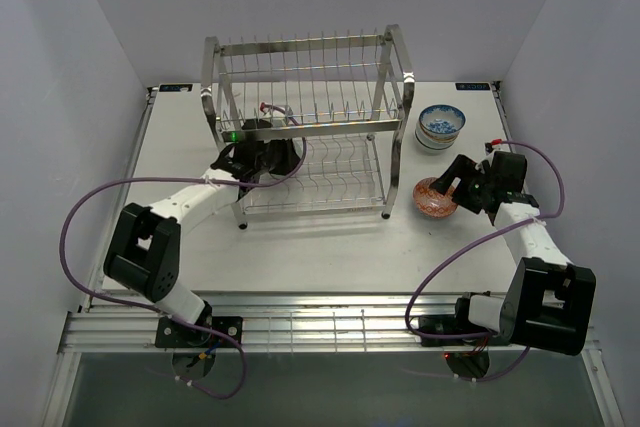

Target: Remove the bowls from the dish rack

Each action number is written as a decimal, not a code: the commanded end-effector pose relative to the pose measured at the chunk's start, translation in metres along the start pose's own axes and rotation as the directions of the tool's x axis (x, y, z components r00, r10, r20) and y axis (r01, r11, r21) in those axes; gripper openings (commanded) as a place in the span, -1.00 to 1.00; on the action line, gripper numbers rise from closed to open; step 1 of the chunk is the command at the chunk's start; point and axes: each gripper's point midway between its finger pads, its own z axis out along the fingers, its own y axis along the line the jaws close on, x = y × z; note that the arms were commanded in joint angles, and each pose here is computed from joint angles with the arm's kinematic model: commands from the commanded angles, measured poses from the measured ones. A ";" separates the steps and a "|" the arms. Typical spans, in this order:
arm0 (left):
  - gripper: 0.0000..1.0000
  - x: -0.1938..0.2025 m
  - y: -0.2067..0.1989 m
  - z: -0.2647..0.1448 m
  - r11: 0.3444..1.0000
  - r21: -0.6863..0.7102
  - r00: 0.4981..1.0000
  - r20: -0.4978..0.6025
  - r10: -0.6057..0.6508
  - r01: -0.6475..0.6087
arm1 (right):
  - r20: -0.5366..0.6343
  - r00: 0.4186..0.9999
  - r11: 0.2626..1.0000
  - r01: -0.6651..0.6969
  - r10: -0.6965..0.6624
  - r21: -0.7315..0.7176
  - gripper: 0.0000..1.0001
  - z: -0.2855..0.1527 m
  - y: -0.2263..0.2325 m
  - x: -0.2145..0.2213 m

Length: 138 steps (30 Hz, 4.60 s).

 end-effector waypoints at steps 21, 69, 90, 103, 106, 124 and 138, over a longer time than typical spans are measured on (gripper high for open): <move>-1.00 0.042 0.004 0.000 0.999 0.025 0.998 -0.032 0.047 -0.046 | -0.004 1.000 1.000 0.007 -0.007 -0.009 0.64 -0.002 -0.002 0.006; -1.00 0.034 -0.042 -0.075 0.987 0.137 0.987 0.147 0.065 -0.085 | 0.028 1.000 0.998 0.006 -0.004 -0.058 0.63 -0.008 0.010 -0.003; -1.00 0.028 -0.076 -0.108 0.938 0.184 0.952 0.141 0.271 -0.294 | 0.066 0.998 0.995 0.017 -0.010 -0.103 0.54 -0.025 0.023 -0.003; -1.00 0.006 -0.113 -0.141 0.841 0.305 0.895 0.158 0.418 -0.447 | 0.105 0.993 0.986 0.070 -0.055 -0.154 0.43 -0.047 0.052 -0.005; -1.00 0.006 -0.115 -0.145 0.827 0.314 0.885 0.163 0.436 -0.466 | 0.091 0.992 0.983 0.104 -0.091 -0.152 0.43 -0.047 0.059 0.003; -1.00 -0.007 -0.093 -0.147 0.855 0.164 0.858 0.259 0.444 -0.491 | 0.021 0.986 0.964 0.165 -0.164 -0.209 0.41 -0.038 0.087 0.033; -1.00 0.030 -0.139 -0.155 0.738 0.418 0.847 0.205 0.491 -0.529 | 0.006 0.974 0.933 0.218 -0.225 -0.287 0.39 -0.059 0.121 0.044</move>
